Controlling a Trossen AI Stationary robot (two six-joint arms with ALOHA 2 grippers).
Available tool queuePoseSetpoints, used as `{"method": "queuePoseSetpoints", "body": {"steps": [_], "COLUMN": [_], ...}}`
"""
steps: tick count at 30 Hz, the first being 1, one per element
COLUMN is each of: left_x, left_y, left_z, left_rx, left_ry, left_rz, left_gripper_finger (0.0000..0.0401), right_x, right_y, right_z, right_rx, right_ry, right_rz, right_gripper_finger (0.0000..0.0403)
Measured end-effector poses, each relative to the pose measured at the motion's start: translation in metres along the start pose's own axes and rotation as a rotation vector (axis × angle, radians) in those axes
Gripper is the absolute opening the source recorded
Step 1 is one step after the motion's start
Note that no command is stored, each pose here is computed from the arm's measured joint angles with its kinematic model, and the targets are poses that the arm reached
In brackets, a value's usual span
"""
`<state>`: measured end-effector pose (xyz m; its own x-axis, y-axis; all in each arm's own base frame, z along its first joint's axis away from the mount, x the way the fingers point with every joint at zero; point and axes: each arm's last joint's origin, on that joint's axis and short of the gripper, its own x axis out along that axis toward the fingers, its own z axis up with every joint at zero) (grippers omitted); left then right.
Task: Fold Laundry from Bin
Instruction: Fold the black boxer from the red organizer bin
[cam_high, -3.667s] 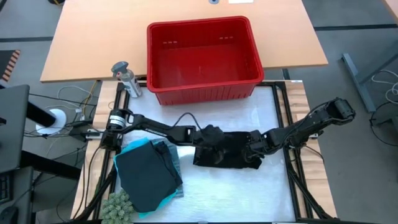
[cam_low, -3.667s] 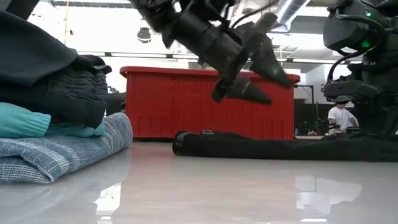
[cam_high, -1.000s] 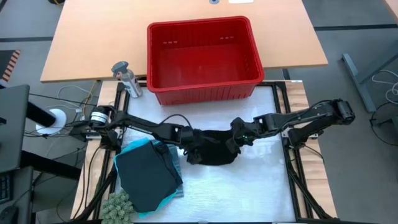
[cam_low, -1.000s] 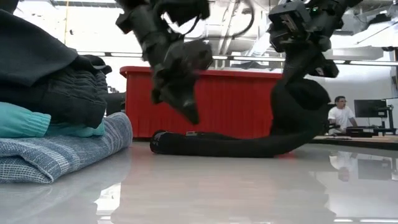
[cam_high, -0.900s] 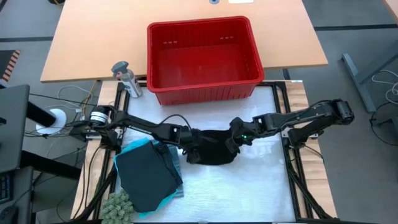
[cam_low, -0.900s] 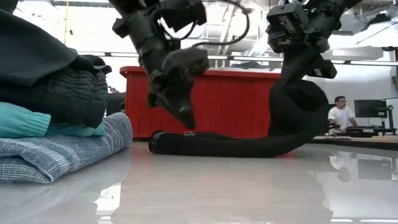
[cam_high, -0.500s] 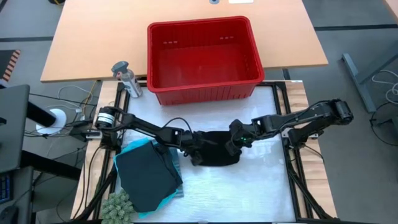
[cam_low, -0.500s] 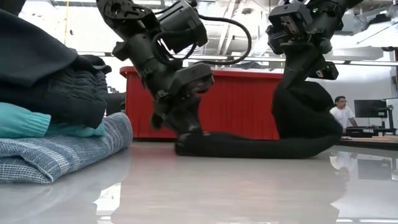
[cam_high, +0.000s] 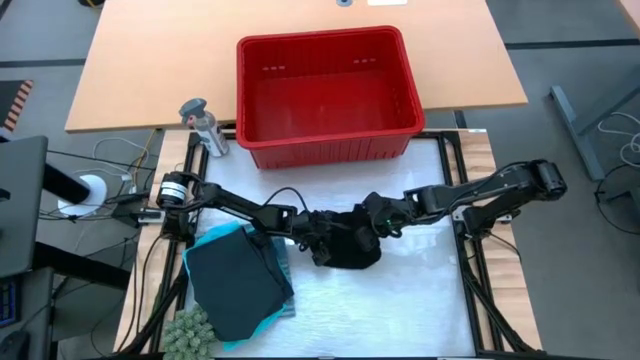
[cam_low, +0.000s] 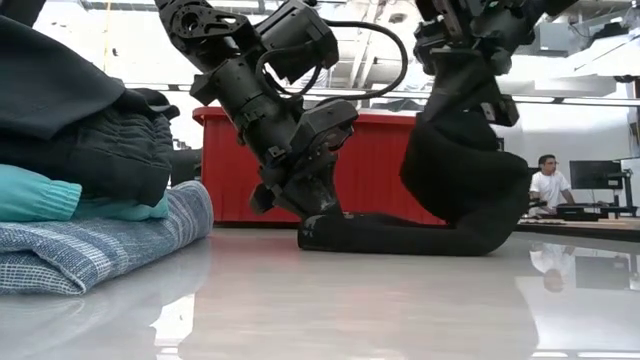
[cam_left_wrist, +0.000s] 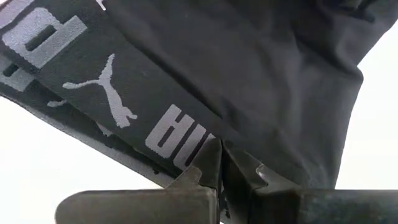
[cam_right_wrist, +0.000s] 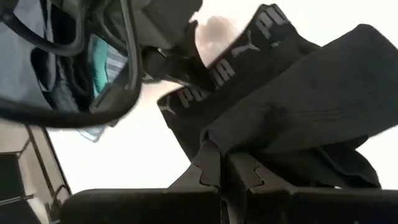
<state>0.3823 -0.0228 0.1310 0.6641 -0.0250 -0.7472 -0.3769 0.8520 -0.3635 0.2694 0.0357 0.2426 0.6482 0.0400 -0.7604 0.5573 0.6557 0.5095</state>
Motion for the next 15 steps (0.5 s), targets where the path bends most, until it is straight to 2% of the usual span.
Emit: {"method": "queuePoseSetpoints", "body": {"steps": [8,15], "left_x": [0.000,0.000], "left_y": [-0.001,-0.002], "left_z": [0.002,0.004], "left_rx": [-0.004,-0.012], "left_ry": [-0.030,-0.050], "left_rz": [0.000,-0.010], "left_gripper_finger": [0.0000,0.0000], "right_x": [0.038,0.058], "right_y": [0.007,0.015], "right_z": [0.000,0.007], "right_rx": [-0.046,-0.107], "right_ry": [0.052,0.076], "right_rz": [0.076,0.063], "right_gripper_finger": [0.0023,0.0023]}}
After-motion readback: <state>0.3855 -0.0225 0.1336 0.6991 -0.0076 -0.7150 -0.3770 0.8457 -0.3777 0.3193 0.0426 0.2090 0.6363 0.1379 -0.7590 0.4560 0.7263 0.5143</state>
